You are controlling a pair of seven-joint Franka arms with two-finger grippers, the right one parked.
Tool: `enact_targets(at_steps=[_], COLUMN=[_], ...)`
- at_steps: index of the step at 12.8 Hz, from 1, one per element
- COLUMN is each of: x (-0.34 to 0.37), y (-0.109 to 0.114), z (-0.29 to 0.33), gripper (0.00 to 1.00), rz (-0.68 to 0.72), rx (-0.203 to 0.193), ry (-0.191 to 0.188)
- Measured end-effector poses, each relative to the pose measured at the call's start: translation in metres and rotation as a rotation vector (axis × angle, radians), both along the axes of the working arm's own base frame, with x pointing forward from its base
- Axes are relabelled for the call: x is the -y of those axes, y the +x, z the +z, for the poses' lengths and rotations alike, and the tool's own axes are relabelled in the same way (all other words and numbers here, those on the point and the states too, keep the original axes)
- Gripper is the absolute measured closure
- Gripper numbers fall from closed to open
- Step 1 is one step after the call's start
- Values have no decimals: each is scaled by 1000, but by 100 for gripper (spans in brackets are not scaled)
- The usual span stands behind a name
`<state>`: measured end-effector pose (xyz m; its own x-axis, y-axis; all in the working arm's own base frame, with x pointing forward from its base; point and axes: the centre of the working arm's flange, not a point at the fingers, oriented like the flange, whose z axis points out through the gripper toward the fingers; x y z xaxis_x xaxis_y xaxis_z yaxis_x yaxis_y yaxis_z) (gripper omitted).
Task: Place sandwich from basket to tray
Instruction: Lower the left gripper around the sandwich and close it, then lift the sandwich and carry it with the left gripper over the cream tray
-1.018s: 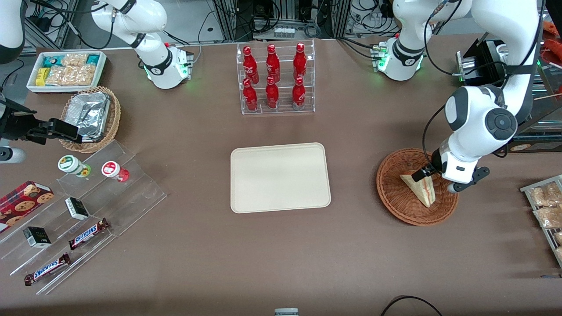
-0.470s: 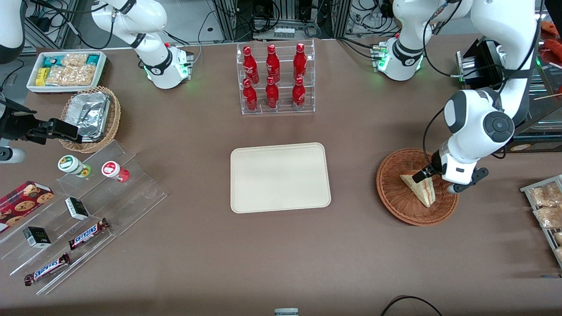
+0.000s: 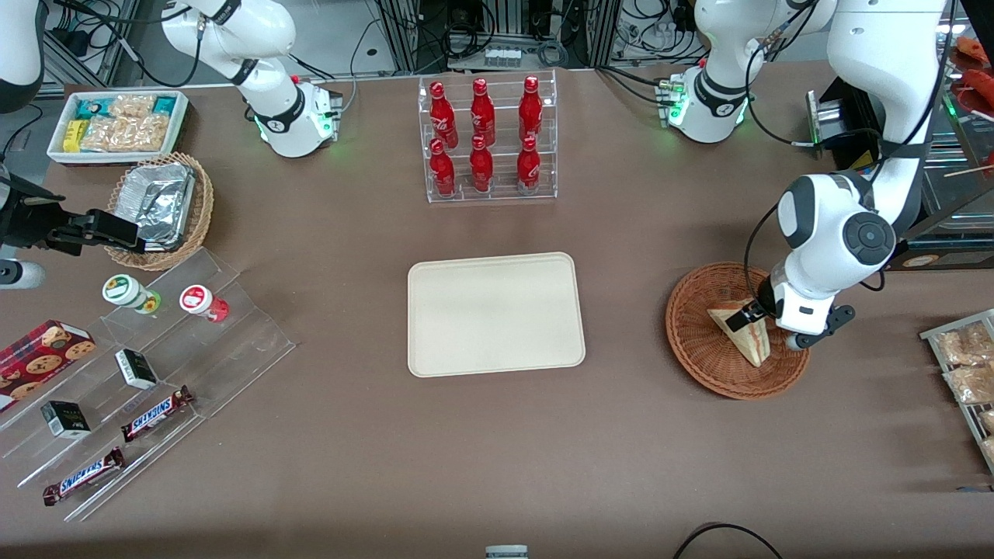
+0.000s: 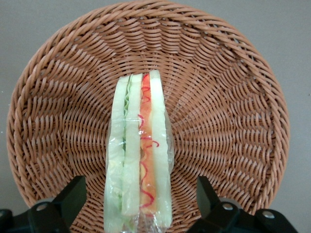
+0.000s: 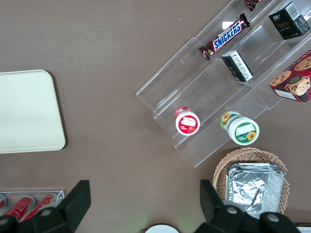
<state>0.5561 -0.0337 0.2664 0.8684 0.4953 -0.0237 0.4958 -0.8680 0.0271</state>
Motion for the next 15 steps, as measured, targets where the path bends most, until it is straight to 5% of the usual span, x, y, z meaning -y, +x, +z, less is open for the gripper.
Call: enact_targets(at_steps=[4, 8, 10, 15], x=[0, 0, 0, 6], y=[-1, -1, -1, 17], z=[-12, -16, -12, 44], gripper=[5, 52, 66, 74], rz=[1, 1, 0, -15], rx=[-11, -16, -21, -94], ry=[1, 1, 1, -3])
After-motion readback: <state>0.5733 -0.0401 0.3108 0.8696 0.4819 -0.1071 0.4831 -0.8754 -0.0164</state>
